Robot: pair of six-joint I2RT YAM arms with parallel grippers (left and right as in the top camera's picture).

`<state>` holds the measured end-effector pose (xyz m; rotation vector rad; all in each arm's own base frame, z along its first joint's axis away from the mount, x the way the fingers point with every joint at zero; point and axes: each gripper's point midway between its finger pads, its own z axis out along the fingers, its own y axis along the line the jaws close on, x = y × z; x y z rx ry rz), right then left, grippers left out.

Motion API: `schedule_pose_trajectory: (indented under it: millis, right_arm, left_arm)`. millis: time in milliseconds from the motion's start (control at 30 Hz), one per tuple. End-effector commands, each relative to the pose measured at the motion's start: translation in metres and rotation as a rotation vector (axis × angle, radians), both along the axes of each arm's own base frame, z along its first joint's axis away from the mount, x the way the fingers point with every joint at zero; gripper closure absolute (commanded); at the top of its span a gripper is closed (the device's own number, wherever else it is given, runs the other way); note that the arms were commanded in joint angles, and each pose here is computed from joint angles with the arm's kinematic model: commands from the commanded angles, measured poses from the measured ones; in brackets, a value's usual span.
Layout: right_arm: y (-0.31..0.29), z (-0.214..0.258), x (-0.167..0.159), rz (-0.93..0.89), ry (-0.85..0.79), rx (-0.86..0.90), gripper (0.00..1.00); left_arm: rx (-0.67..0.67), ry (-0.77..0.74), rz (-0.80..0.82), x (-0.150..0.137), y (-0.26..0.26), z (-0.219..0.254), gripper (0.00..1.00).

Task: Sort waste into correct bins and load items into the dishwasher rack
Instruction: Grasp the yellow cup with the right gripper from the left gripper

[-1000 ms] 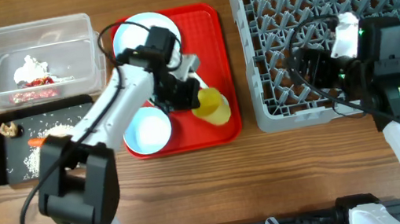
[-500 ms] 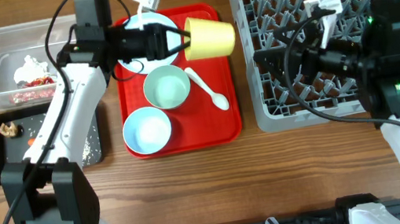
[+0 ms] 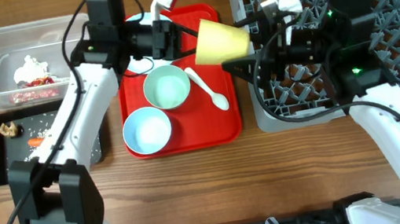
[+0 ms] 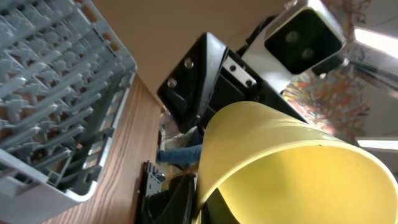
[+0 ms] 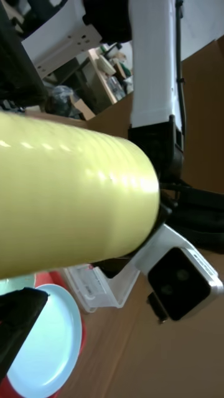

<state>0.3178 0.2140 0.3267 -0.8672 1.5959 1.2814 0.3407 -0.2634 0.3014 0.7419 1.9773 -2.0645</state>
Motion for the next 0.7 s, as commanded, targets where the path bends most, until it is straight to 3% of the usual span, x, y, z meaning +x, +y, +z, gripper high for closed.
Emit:
schedule_pose_trajectory:
  millis: [0,200,267,400,667]
  right_arm:
    - [0.003,0.006,-0.002,0.035,0.028,0.022,0.11]
    - [0.003,0.006,-0.002,0.036,0.03,0.022,0.36]
    - [0.003,0.006,-0.002,0.036,0.03,0.022,0.37]
    - [0.003,0.005,-0.001,0.034,0.033,0.022,0.4]
    - [-0.021,0.003,0.009,-0.03,0.084,0.028,0.41]
  left_arm:
    - [-0.021,-0.015,-0.043,-0.012,-0.003,0.014,0.96]
    - [-0.02,-0.016,-0.041,-0.012,-0.003,0.014,0.96]
    - [-0.02,-0.016,-0.041,-0.012,-0.003,0.014,0.91]
    - [-0.02,-0.017,-0.04,-0.011,-0.003,0.014,0.64]
    - [0.028,-0.039,0.089,0.014,0.008,0.005,0.6]
